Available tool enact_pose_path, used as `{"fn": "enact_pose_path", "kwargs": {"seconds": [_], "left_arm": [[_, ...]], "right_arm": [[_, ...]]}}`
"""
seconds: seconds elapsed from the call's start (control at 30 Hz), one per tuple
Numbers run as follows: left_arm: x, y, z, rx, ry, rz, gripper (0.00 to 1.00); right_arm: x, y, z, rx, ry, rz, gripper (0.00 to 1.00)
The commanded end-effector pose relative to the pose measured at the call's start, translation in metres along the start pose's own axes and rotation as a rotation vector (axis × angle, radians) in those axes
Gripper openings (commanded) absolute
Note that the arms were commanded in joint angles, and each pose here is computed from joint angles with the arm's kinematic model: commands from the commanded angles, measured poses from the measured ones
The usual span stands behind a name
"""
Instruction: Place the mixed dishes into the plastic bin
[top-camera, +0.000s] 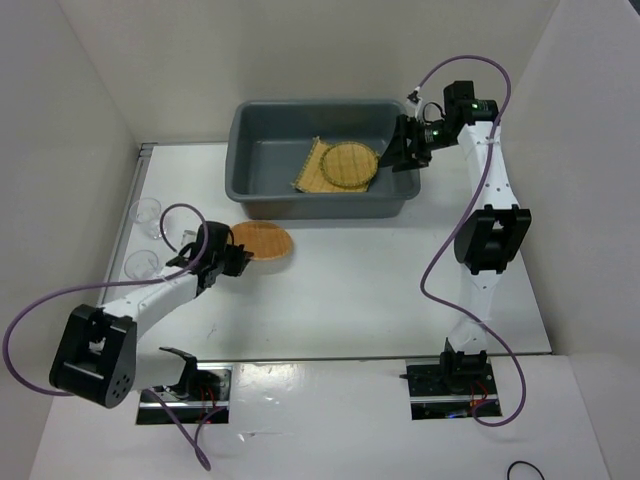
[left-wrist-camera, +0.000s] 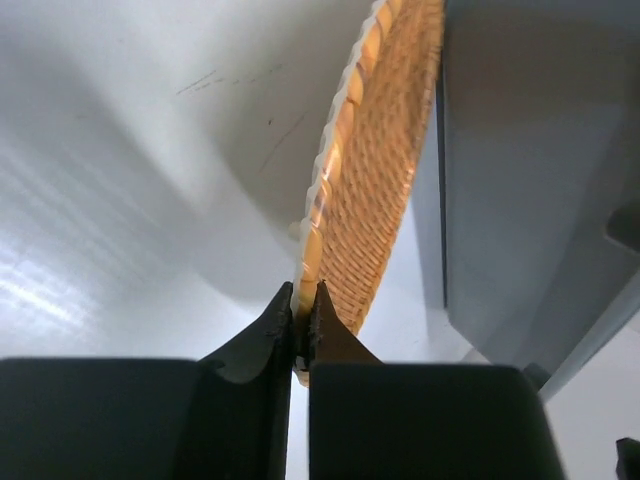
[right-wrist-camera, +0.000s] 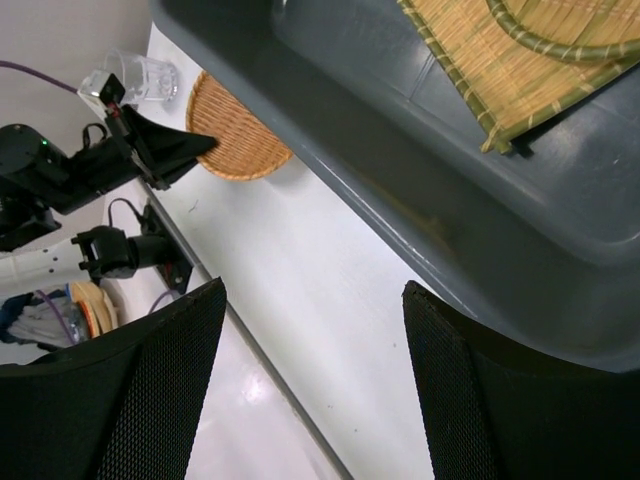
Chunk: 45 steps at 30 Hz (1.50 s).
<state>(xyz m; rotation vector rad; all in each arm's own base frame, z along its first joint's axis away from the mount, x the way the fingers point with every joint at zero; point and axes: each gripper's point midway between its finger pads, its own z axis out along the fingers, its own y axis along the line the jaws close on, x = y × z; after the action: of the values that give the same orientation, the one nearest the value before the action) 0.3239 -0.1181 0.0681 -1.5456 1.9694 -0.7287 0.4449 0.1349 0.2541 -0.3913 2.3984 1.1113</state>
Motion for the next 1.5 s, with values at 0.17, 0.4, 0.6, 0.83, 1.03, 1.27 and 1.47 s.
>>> {"fn": "enact_pose_path", "kwargs": {"seconds": [0.17,0.4,0.6,0.83,1.03,1.27,1.47], "left_arm": [[0.011,-0.006,-0.088,-0.007,0.096,0.066,0.0],[0.002,-0.074,-0.19,0.316,0.101,0.063,0.0],[0.021,-0.191,-0.216,0.625,0.113,0.452,0.0],[0.083,-0.273,-0.09,0.603,0.425,0.792,0.0],[0.098,-0.319,0.007,0.598,0.505,0.857,0.0],[0.117,-0.32,0.106,0.632,0.697,0.69,0.0],[0.119,-0.293,0.154,0.563,0.695,0.621,0.0]], "right_arm": [[-0.002,0.023,-0.027,-0.055,-0.05,-0.012,0.76],[-0.005,0.028,-0.038,-0.07,-0.076,-0.008,0.76],[-0.019,0.029,-0.048,-0.075,-0.118,-0.031,0.71],[-0.027,0.045,-0.075,-0.073,-0.183,-0.074,0.74],[-0.032,0.049,-0.09,-0.046,-0.219,-0.108,0.74],[-0.029,0.049,-0.119,-0.031,-0.272,-0.096,0.74],[-0.03,0.051,-0.133,-0.008,-0.3,-0.127,0.76]]}}
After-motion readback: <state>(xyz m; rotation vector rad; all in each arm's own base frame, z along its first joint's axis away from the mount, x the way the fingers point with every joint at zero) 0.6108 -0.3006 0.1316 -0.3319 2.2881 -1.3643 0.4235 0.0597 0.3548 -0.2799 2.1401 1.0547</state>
